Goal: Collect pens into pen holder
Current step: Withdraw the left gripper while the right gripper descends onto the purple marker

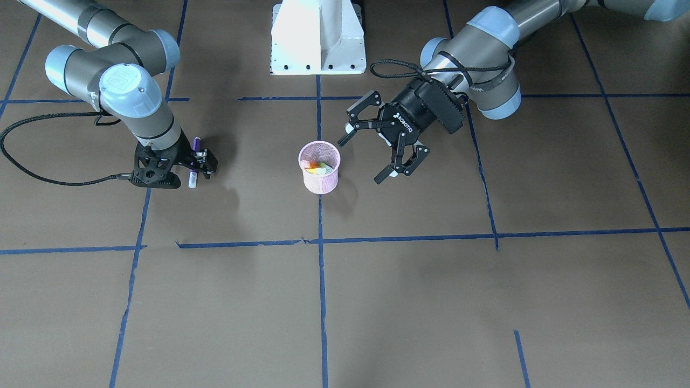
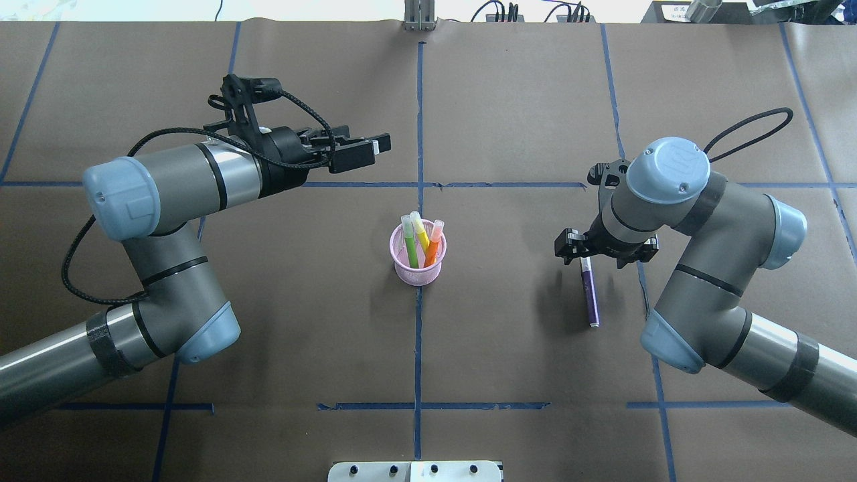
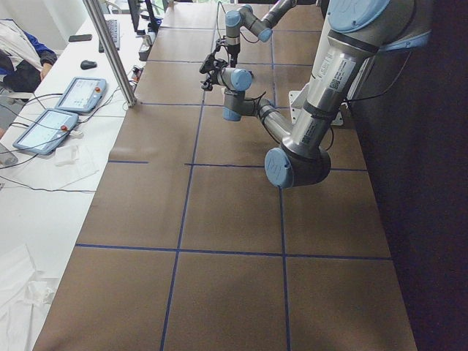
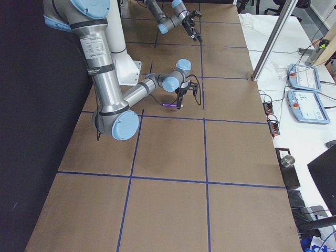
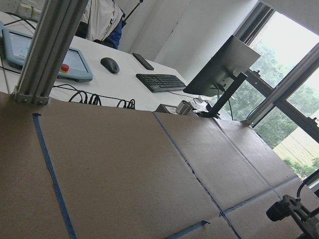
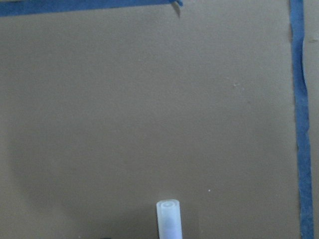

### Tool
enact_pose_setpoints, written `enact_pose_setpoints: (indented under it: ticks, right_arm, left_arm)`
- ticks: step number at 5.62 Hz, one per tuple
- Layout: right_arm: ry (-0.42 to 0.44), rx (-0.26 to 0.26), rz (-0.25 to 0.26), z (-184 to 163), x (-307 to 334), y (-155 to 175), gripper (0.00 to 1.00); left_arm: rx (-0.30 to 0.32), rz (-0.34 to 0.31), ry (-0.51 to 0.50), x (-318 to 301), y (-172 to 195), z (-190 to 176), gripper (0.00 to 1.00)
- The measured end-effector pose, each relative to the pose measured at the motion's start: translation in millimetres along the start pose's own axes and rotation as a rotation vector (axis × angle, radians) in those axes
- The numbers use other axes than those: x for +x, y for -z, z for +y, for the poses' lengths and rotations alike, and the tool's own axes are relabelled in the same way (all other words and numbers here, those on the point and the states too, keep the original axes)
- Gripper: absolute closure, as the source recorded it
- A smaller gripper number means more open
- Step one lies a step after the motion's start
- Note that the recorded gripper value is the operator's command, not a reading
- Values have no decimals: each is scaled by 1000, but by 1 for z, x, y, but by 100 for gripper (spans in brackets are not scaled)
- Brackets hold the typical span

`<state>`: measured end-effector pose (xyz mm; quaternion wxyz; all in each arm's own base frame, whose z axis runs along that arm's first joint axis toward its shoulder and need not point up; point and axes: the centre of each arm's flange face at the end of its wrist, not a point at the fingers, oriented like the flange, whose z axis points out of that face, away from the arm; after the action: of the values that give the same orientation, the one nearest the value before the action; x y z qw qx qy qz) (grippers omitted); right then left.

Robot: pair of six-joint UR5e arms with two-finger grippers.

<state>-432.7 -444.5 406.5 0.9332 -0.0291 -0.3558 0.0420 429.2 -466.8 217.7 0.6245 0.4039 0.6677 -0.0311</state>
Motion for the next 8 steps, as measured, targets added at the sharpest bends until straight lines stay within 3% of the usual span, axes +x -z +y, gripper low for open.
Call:
enact_pose_setpoints:
  ticks: [2,6,8]
  right_arm:
    - [4,-15,14,3,-2,-13,26]
    - [9,-15,6,4,-7,-11,97]
    - [11,-13,-5,5,-9,-5,100]
  left_arm:
    - [-6,-6,-4,-5,2,0,0]
    - [-22,-12,-10,-17,9,-6,0]
    - [-23,-16,-9,-20,11,-5,0]
